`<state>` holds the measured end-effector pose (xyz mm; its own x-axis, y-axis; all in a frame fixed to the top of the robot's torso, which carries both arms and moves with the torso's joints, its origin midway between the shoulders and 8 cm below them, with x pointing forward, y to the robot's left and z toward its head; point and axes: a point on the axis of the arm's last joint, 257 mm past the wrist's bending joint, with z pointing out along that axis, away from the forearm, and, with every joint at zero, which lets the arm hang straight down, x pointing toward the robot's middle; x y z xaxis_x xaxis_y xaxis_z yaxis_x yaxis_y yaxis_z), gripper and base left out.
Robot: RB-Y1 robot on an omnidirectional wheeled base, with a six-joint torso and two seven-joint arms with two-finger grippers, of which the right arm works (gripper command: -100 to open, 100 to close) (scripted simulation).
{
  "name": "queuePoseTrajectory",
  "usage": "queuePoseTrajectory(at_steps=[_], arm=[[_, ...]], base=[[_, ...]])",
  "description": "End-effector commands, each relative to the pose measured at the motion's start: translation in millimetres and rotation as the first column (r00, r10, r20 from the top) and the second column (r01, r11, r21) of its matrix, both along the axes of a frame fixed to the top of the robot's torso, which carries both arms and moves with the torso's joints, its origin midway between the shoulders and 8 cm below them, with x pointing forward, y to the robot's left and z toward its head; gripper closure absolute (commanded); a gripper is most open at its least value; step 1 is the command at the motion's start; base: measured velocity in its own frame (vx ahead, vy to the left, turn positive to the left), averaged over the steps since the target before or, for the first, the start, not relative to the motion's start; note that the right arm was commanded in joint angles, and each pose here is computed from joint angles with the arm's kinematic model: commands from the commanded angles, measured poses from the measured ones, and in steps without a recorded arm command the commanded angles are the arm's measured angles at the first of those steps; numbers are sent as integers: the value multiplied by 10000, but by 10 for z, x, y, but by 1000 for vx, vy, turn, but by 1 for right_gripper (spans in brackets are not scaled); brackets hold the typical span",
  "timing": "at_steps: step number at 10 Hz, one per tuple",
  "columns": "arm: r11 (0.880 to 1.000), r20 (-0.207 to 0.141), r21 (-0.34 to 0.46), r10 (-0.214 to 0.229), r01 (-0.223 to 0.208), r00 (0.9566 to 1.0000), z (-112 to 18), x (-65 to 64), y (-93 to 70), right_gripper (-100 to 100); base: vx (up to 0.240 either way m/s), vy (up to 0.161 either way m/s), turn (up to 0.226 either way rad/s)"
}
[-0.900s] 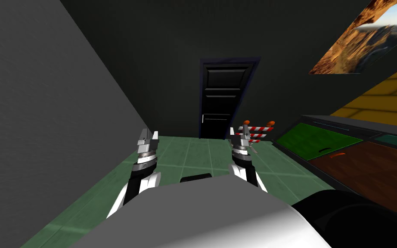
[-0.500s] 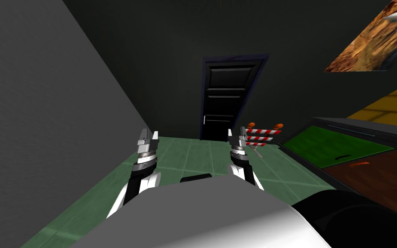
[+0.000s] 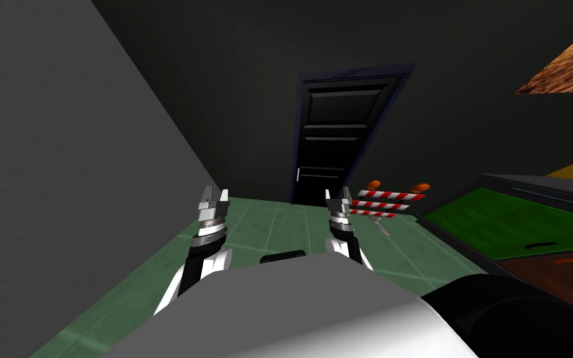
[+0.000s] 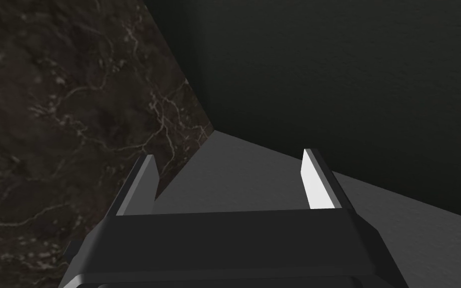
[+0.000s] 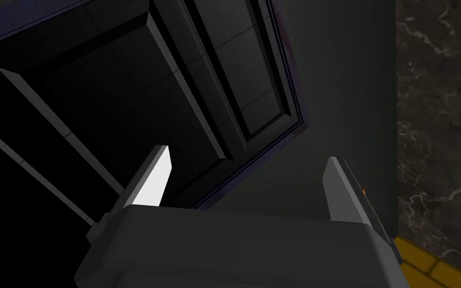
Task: Pull the door open
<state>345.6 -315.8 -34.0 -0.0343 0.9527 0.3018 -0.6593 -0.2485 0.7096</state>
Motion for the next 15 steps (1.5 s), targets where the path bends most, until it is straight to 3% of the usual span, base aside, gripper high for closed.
queuePoseTrajectory(at_steps=[1,3,4,8,11,15], arm=[[9977,-119,593,350,-343,9993,-151,49,-37,-100],[9929,-198,1044,600,-576,9980,-268,86,-57,-100],[9856,-268,1497,840,-790,9961,-386,122,-78,-100],[9612,-383,2494,1316,-1180,9906,-649,190,-127,-100],[9350,-441,3255,1640,-1410,9855,-858,233,-167,-100],[8901,-483,4258,2015,-1623,9783,-1146,278,-225,-100]], base=[[142,12,89],[129,-6,53],[153,-11,83],[112,-9,63],[88,-9,56],[103,-15,66]])
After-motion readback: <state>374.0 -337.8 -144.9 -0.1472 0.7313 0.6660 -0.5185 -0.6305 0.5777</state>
